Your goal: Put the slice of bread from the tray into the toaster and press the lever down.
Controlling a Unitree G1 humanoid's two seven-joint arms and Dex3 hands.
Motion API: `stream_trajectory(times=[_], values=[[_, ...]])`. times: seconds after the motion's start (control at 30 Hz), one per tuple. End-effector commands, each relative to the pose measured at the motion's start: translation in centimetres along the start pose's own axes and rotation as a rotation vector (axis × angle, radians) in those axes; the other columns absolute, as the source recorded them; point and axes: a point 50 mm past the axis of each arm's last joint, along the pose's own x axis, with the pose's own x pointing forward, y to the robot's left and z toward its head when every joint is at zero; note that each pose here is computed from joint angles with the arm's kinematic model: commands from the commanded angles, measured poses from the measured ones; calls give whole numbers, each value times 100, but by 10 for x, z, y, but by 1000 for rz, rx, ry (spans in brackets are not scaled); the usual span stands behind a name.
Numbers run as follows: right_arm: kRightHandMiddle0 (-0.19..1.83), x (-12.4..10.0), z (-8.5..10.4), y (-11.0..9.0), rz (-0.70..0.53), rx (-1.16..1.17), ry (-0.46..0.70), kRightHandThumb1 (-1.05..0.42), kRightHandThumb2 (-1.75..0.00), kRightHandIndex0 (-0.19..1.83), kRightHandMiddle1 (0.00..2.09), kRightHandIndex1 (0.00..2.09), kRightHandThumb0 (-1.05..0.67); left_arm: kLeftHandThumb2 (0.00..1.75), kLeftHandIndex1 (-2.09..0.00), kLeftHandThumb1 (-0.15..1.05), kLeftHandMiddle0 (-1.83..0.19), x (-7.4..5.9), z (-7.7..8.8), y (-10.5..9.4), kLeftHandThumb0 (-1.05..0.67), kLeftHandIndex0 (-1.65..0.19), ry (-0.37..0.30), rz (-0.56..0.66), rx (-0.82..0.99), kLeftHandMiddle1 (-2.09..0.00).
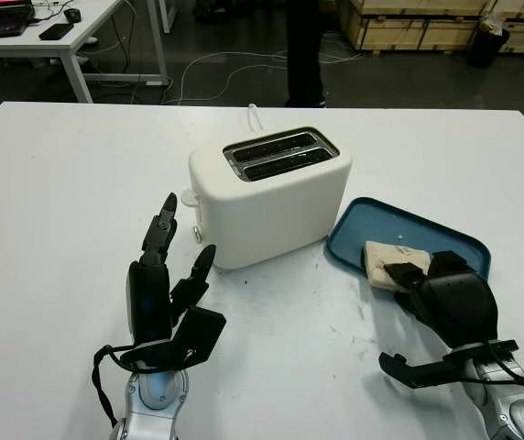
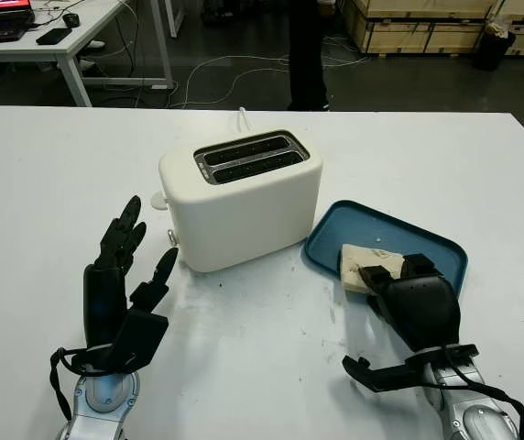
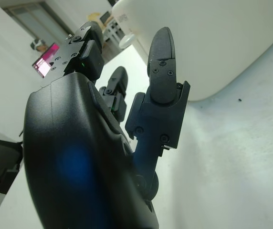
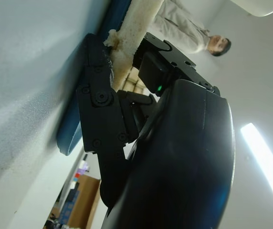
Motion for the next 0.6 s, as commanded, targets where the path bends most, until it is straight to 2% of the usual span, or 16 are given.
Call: stream_trajectory(times=[0.0,0.07,0.17,0.27,0.33,0.4,0.5,0.57], values=[[77,-1,-1,3,22,-11,-2,-92,-16,60,88,160,-37,33,-1,92,-42,-1,3,-4,-49,-33,2,7,-45,-10],[75,-1,0,3,18,-11,-3,-92,-16,59,91,161,-36,33,0,92,-41,-2,3,-4,-50,-33,6,0,-50,-9],[79,1,0,0,29,2,-12,-92,-18,60,76,156,-36,33,-1,92,-42,-1,2,-4,-51,-33,2,-3,-37,-9],[80,4,-2,-5,44,54,-16,-92,-19,57,73,158,-36,31,0,92,-42,0,2,-5,-48,-33,2,-4,-49,-8],[73,7,-5,-9,34,128,-8,-92,-20,52,92,166,-36,31,0,92,-42,0,1,-5,-48,-33,1,-3,-44,-8],[61,11,-9,-14,5,230,-11,-92,-15,52,125,173,-35,31,0,92,-42,1,1,-5,-49,-33,2,-1,-47,-8],[64,17,-18,-20,-32,321,-18,-92,-14,59,125,174,-39,32,0,92,-42,1,1,-5,-50,-33,0,0,-45,-8],[60,22,-23,-24,-50,350,-23,-92,-18,66,144,174,-44,32,0,92,-43,1,0,-5,-50,-33,1,4,-40,-8]])
